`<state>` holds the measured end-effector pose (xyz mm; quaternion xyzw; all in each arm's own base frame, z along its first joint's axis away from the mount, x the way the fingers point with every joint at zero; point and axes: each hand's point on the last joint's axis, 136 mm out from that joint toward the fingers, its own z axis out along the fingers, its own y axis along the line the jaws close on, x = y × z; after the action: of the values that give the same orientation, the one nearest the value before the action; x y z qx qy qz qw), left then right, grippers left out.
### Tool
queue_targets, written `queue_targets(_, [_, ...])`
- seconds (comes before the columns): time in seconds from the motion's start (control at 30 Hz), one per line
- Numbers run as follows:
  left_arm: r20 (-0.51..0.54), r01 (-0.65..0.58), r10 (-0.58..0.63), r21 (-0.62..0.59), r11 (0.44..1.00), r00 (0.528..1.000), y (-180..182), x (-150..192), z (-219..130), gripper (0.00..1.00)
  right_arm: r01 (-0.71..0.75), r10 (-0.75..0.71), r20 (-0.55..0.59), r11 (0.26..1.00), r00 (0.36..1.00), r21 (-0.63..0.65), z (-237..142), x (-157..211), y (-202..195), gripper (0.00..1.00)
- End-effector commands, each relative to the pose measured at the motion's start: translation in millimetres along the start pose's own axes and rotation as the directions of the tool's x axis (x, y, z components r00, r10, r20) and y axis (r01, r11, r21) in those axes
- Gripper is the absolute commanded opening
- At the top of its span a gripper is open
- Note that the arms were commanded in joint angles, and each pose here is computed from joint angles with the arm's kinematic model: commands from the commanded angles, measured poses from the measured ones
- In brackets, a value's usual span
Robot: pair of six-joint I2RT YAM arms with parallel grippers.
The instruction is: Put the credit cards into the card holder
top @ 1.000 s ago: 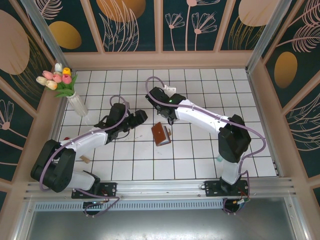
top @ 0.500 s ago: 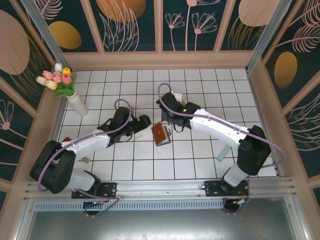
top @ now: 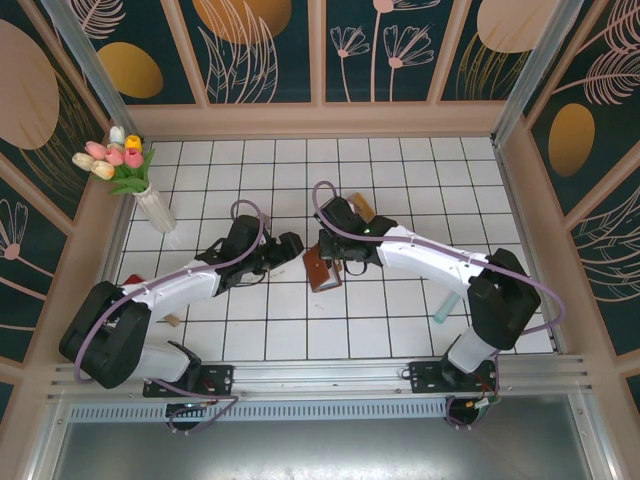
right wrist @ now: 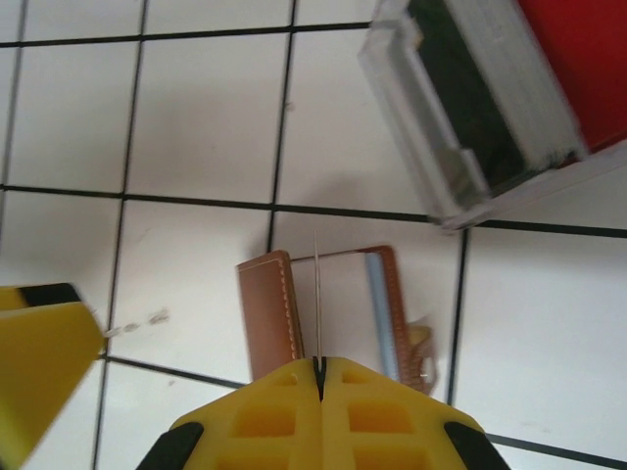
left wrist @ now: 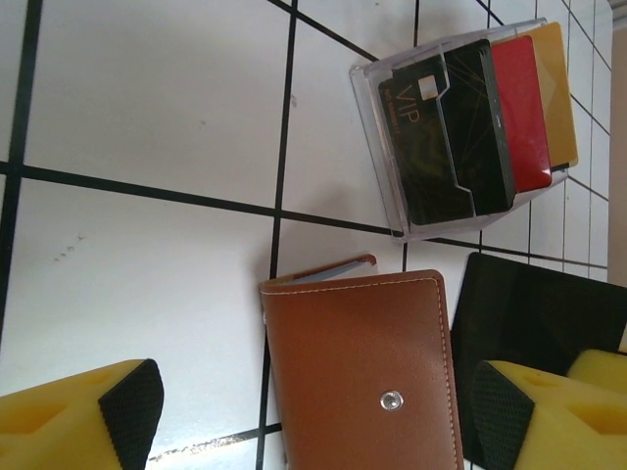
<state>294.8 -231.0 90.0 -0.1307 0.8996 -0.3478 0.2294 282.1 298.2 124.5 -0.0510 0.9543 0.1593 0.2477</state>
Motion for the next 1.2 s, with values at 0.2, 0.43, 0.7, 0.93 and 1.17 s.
queue_targets(0.2, [-0.059, 0.022, -0.021, 0.019, 1.000, 0.998, 4, 17, 1, 0.84, -0.058, 0.047, -0.048, 0.965, 0.998, -0.254, -4, 4, 43, 0.00])
queue_targets(0.43, [-0.044, 0.042, -0.042, 0.013, 0.999, 0.998, 11, 20, -6, 0.83, -0.177, 0.152, -0.101, 0.934, 0.983, -0.311, 4, 7, 45, 0.00])
queue_targets(0.7, [-0.060, 0.017, -0.013, 0.059, 0.998, 0.998, 3, 25, -13, 0.87, -0.233, 0.191, -0.147, 0.901, 0.971, -0.367, 6, 8, 52, 0.00])
queue_targets(0.93, [-0.094, -0.013, 0.014, 0.018, 1.000, 0.995, 12, 31, -8, 0.82, -0.247, 0.200, -0.159, 0.894, 0.967, -0.374, 10, 8, 53, 0.00])
queue_targets(1.17, [-0.091, -0.033, 0.027, -0.064, 0.997, 0.995, 31, 33, -5, 0.52, -0.247, 0.202, -0.163, 0.908, 0.966, -0.338, 17, 11, 47, 0.00])
